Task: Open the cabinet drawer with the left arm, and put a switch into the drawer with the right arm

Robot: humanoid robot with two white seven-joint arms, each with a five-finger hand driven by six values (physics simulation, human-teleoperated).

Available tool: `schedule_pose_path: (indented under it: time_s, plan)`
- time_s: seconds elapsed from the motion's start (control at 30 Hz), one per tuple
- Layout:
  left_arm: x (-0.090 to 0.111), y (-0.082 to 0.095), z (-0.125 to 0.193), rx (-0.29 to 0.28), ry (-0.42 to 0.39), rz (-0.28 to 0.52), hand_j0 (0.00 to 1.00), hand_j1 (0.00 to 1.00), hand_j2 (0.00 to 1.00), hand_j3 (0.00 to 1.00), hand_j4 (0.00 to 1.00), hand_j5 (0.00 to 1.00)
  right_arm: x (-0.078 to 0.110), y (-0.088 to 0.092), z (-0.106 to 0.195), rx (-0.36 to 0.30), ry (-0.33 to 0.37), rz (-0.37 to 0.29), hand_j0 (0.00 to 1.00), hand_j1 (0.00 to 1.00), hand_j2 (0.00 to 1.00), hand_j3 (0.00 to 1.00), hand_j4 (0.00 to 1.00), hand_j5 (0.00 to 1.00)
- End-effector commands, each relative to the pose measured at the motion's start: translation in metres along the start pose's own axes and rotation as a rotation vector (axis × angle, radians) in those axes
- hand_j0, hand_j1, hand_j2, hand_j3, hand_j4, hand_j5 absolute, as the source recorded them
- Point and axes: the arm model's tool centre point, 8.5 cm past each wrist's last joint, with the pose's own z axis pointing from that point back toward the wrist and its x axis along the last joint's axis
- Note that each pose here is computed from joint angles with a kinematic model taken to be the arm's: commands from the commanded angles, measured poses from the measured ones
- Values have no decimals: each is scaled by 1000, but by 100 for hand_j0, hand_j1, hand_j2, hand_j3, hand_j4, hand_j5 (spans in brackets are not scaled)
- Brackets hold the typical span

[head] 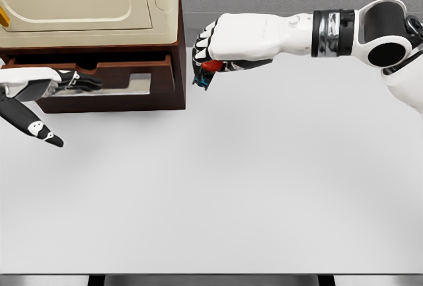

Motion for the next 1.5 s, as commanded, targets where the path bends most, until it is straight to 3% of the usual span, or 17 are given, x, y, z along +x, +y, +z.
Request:
schedule_pose_path:
  time_s: [0.0,0.57,0.83,1.2,1.47]
  plan:
    - [-18,-2,0,4,104,-55,100,100,100,100,100,100,0,-1,0,-5,0,-6,49,49,49,49,49,49]
    - [-26,-1,1,7,189,49,100,100,100,100,100,100,1,-8,0,-22,-11,-7,49,49,49,49,49,49]
    - [-35,-2,4,10,276,124,100,100,100,100,100,100,2,-15,-9,-34,-13,-10,49,49,49,49,49,49]
    - [-32,0,5,15,277,141,100,100,100,100,100,100,7,-20,-12,-27,-31,9,49,49,49,49,49,49]
    - [-29,3,7,25,269,136,100,100,100,100,100,100,12,-36,-29,-44,-46,15,49,49,49,49,49,49]
